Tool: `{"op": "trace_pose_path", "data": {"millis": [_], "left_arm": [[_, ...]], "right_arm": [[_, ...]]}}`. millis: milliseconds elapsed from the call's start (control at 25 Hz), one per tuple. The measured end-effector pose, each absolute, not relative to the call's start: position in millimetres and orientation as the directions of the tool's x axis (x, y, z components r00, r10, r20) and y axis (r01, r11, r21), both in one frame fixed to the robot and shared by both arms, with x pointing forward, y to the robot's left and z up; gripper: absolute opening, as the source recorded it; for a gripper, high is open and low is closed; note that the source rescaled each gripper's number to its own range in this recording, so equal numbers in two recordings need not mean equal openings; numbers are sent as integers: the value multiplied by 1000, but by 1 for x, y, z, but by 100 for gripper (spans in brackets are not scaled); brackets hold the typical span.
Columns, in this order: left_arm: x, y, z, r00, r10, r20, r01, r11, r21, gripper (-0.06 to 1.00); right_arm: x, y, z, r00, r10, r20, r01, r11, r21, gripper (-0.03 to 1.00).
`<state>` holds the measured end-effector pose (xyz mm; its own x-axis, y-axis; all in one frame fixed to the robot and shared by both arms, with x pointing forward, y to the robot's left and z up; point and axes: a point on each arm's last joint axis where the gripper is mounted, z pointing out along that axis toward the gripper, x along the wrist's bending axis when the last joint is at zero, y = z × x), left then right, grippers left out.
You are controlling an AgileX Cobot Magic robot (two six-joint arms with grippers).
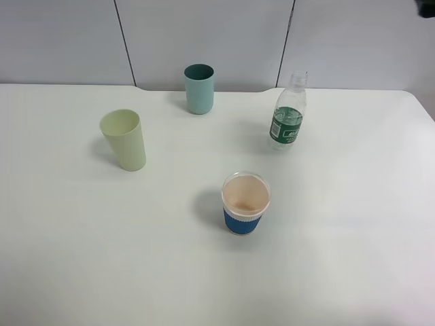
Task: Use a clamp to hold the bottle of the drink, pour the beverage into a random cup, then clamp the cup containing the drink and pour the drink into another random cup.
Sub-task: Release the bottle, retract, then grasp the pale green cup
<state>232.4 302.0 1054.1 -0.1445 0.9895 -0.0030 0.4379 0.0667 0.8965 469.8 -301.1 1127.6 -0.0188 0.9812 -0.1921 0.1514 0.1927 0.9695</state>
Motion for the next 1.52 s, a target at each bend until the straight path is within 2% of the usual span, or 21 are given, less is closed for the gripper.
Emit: {"op": "trace_pose_path", "data": {"millis": [200, 360, 800, 1160, 1520], "left_arm": [[232, 302, 1054, -145, 989, -3, 438, 67, 897, 100], [232, 302, 1054, -145, 989, -3, 438, 67, 897, 100], [232, 302, 1054, -145, 989, -3, 438, 67, 897, 100], [232, 302, 1054, -145, 989, -3, 438, 67, 897, 100], [232, 302, 1054, -145, 989, -3, 438, 67, 897, 100]], "right_arm": [[422, -329, 1147, 148, 981, -129, 185, 100, 978, 100], [385, -328, 1159, 193, 976, -104, 173, 71, 982, 100], [296, -311, 1161, 195, 980, -41, 190, 3, 982, 100], [260, -301, 1152, 167, 986, 0, 204, -34, 978, 100], [240, -293, 1135, 122, 992, 19, 342, -60, 938, 100]]}}
